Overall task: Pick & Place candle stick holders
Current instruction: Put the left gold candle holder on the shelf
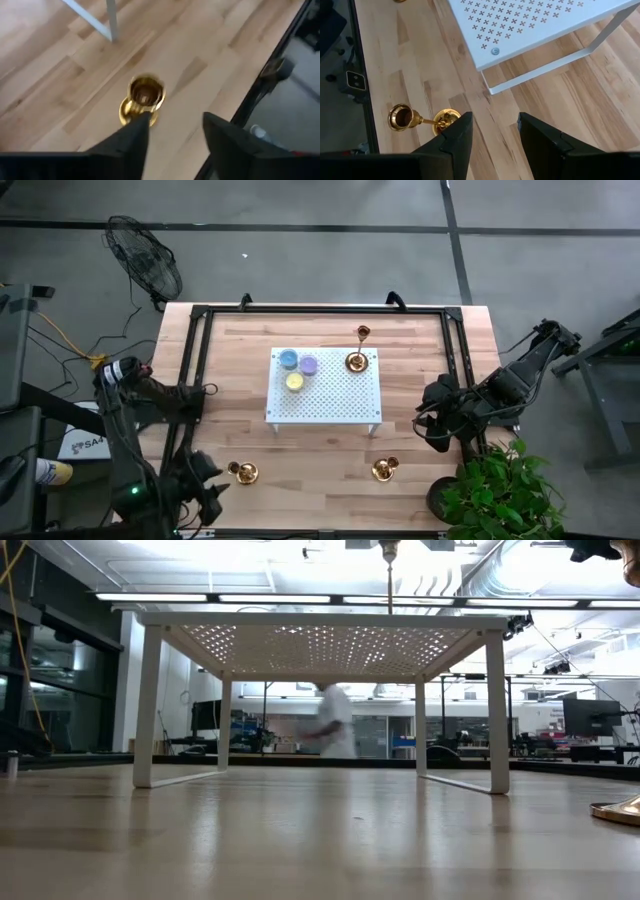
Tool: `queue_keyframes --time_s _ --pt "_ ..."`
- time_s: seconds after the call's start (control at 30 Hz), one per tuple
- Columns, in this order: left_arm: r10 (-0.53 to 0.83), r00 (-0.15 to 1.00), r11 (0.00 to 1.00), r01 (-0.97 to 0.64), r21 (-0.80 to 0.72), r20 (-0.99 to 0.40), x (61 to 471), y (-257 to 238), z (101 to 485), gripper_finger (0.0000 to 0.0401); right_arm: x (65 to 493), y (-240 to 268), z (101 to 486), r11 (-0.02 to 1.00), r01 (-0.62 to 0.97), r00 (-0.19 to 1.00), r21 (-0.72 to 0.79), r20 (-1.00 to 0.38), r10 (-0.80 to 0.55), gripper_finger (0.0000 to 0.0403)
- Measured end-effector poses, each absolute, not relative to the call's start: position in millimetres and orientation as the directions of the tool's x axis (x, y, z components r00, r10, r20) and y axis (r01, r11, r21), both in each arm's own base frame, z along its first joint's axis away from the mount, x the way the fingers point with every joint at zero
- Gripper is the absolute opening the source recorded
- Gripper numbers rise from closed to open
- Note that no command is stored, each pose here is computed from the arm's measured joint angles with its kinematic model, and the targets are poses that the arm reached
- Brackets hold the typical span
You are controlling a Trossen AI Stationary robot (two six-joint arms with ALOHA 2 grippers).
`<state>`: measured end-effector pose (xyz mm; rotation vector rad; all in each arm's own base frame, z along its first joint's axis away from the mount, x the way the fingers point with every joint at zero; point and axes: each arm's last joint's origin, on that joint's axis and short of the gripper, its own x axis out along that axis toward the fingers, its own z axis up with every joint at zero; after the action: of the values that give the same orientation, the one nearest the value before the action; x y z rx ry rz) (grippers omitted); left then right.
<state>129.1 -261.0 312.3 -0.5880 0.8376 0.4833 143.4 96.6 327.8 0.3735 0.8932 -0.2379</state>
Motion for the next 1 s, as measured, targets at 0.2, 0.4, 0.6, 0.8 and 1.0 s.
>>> queue_keyframes --time_s 0.2,0.4,0.6,0.8,1.0 --pt "0.139 0.504 0.758 -0.608 -0.236 -0.853 120 -266 279 0.0276 143 97 328 0.908 0.357 0.607 0.219 -0.793 -0.047 0.0154" --pt "0.167 0.464 0.760 -0.622 -0.187 -0.870 117 -260 242 0.0293 143 97 328 0.900 0.370 0.608 0.229 -0.793 -0.048 0.0154" --pt "0.211 0.559 0.760 -0.610 -0.225 -0.802 117 -253 214 0.0275 143 97 328 0.893 0.381 0.606 0.240 -0.794 -0.045 0.0153" --pt "0.264 0.649 0.777 -0.582 -0.242 -0.713 118 -247 207 0.0258 143 97 328 0.888 0.388 0.606 0.246 -0.794 -0.044 0.0153" --pt "0.290 0.712 0.788 -0.557 -0.263 -0.640 120 -246 207 0.0254 143 97 328 0.888 0.388 0.606 0.246 -0.794 -0.046 0.0153"
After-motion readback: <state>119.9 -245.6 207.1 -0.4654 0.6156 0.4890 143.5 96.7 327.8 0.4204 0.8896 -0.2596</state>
